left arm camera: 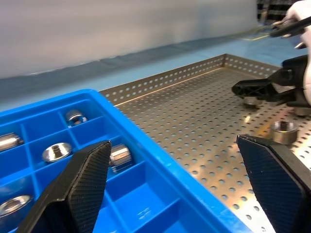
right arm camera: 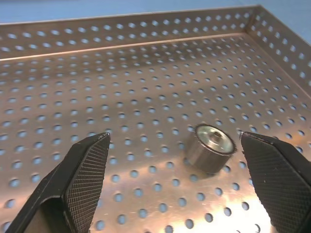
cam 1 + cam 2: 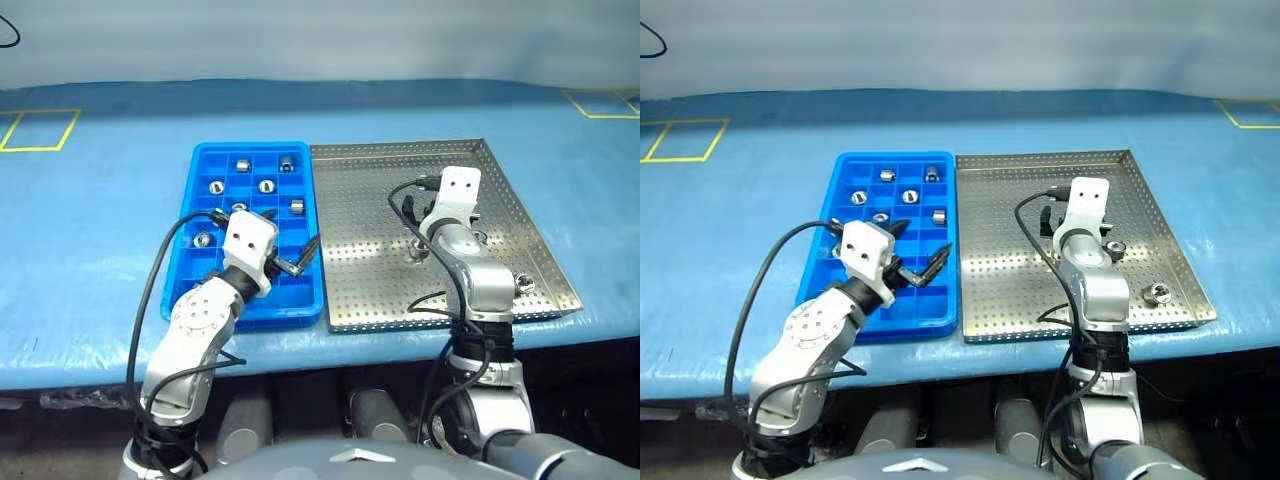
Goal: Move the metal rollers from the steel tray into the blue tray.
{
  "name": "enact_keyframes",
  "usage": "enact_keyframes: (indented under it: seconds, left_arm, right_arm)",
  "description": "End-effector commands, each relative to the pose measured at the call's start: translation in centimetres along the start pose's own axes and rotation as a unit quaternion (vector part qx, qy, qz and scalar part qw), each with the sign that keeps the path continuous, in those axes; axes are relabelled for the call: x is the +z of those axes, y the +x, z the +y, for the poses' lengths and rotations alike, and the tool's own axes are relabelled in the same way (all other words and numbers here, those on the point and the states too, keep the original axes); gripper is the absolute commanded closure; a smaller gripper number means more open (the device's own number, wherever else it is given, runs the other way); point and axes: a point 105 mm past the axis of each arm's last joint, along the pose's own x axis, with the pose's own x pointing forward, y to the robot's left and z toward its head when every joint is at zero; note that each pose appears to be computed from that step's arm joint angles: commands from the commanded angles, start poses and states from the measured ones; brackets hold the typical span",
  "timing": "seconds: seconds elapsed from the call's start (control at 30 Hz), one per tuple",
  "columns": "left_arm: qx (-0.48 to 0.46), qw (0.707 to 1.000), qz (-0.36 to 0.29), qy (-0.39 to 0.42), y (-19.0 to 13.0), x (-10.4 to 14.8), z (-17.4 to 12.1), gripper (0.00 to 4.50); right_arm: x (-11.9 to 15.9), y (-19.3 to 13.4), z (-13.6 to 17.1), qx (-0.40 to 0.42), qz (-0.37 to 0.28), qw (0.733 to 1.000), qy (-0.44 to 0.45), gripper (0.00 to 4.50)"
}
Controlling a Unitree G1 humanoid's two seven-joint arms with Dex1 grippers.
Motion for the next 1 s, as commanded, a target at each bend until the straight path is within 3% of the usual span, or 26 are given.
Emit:
enact_keyframes:
  seconds: [0.03,0.37,0.47,0.67,0.7,0.87,0.93,1.0]
  left_arm:
    - [-0.025,0.999,-0.019,-0.008,-0.2,0.5,-0.7,0.02]
    - [-0.026,0.999,-0.019,-0.024,-0.5,0.4,-0.7,0.02]
    - [-0.025,0.999,-0.019,-0.026,-0.6,0.4,-0.8,0.0]
    - [0.003,0.999,-0.04,-0.029,-1.4,0.9,0.2,0.0]
    - [0.013,0.998,-0.048,-0.027,-1.7,1.2,0.6,0.0]
    - [0.054,0.996,-0.07,-0.008,-3.1,1.7,2.1,0.0]
    - [0.085,0.994,-0.063,0.009,-4.3,1.3,3.1,0.0]
    - [0.097,0.993,-0.059,0.023,-5.5,0.9,3.5,0.0]
  right_arm:
    - [1.1,1.1,-0.6,-0.018,-0.011,0.999,0.024,0.0]
    - [0.5,4.5,-0.1,-0.003,0.047,0.997,0.061,0.0]
    - [0.6,5.0,-0.3,-0.012,0.05,0.997,0.056,0.56]
    - [1.4,4.7,0.7,0.009,0.035,0.998,0.048,2.51]
    - [1.8,4.3,1.5,0.027,0.028,0.998,0.044,2.79]
    - [3.3,0.8,7.6,0.159,0.002,0.987,0.0,2.79]
    - [3.9,-3.7,13.6,0.289,-0.026,0.954,-0.073,2.79]
    - [3.6,-7.7,17.6,0.381,-0.035,0.918,-0.104,2.79]
